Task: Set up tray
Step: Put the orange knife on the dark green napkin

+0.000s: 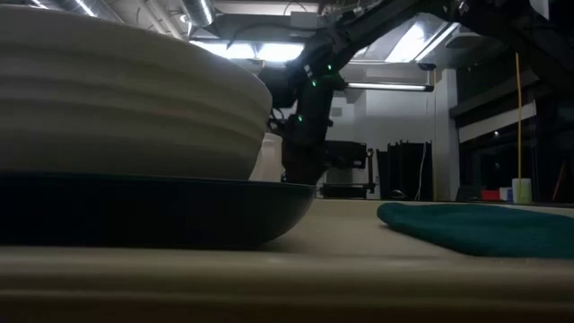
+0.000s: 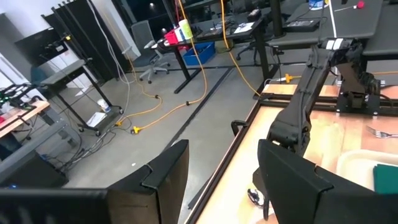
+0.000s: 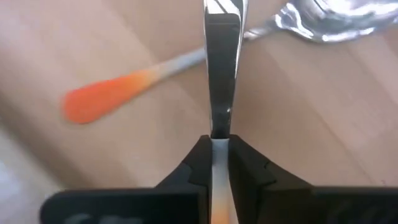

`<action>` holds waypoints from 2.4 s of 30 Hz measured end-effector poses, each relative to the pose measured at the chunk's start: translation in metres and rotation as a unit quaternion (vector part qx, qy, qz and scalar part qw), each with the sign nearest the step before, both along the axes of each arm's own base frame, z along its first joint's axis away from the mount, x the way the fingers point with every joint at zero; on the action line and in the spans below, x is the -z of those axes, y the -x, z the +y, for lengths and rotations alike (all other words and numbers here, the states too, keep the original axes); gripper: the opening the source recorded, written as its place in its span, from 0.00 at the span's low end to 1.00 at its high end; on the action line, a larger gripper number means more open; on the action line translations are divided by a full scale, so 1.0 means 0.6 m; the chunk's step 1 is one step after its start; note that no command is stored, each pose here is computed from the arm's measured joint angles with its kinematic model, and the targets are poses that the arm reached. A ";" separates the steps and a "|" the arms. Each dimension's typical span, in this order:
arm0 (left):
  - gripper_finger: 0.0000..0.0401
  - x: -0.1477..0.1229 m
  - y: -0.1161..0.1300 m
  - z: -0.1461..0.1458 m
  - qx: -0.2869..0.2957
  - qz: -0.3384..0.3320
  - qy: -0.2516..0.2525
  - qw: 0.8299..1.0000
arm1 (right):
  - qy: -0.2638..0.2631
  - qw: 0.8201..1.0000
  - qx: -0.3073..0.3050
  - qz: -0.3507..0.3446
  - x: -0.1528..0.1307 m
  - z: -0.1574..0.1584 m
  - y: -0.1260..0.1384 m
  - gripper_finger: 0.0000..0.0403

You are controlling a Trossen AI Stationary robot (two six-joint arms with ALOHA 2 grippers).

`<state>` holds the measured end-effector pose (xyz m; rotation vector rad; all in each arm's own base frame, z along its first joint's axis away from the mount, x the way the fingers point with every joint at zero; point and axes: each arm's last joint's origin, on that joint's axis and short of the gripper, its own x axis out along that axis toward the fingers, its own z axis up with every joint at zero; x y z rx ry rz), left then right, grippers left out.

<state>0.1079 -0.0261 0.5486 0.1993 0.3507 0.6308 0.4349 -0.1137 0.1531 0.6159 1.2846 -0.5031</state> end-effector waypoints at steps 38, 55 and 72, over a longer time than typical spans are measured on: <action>0.47 -0.004 0.043 0.021 0.024 0.018 -0.025 0.999 | 0.037 0.986 0.157 0.035 -0.302 0.338 0.138 0.09; 0.47 -0.004 0.049 0.023 0.037 0.005 0.005 0.999 | 0.001 0.965 0.255 0.059 -0.204 0.530 0.213 0.09; 0.47 -0.003 0.054 0.023 0.091 0.041 -0.018 0.995 | -0.043 0.913 0.398 0.077 -0.123 0.529 0.214 0.09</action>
